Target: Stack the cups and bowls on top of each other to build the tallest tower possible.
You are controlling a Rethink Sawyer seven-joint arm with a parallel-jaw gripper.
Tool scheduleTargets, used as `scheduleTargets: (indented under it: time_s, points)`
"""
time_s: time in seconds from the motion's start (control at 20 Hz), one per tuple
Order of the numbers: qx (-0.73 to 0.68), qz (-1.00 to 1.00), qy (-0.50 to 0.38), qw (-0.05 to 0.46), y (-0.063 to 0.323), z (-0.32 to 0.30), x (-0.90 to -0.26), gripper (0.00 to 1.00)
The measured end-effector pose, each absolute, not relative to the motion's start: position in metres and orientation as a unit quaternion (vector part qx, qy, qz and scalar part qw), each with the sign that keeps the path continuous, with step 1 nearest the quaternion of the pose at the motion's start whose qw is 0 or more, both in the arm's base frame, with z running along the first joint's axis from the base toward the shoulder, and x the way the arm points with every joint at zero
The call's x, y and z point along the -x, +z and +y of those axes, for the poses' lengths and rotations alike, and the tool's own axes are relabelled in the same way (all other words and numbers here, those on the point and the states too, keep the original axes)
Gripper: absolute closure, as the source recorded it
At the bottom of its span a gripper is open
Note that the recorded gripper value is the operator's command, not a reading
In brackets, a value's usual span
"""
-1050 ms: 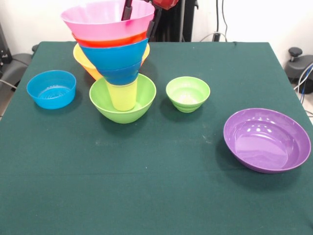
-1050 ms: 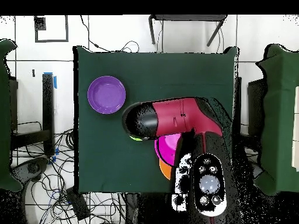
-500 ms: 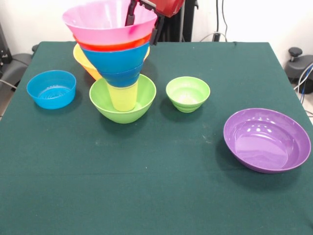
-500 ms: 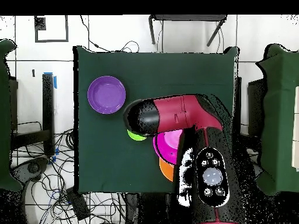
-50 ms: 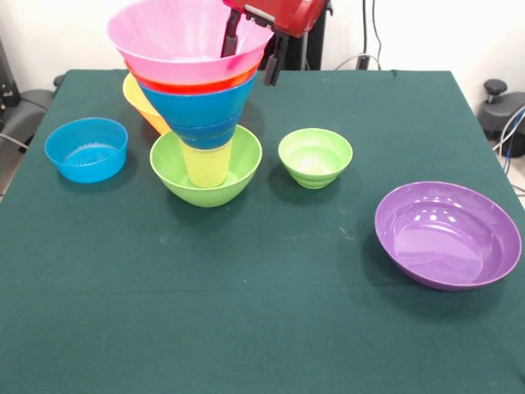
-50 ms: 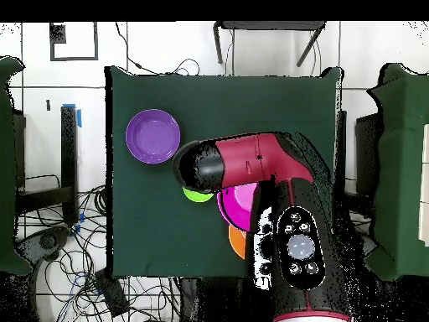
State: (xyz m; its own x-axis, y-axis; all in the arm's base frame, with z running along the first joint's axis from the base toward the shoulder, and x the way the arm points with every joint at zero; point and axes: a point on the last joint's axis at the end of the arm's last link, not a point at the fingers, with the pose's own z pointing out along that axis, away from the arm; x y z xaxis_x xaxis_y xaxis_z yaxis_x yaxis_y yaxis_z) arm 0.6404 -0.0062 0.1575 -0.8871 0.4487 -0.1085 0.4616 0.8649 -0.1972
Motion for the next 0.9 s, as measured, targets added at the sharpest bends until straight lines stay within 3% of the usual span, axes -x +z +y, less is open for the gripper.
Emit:
scheduleTargets:
  time_s: [0.9]
  points:
    - [-0.237,0.965,-0.109,0.041,0.169,-0.007,-0.644,0.00]
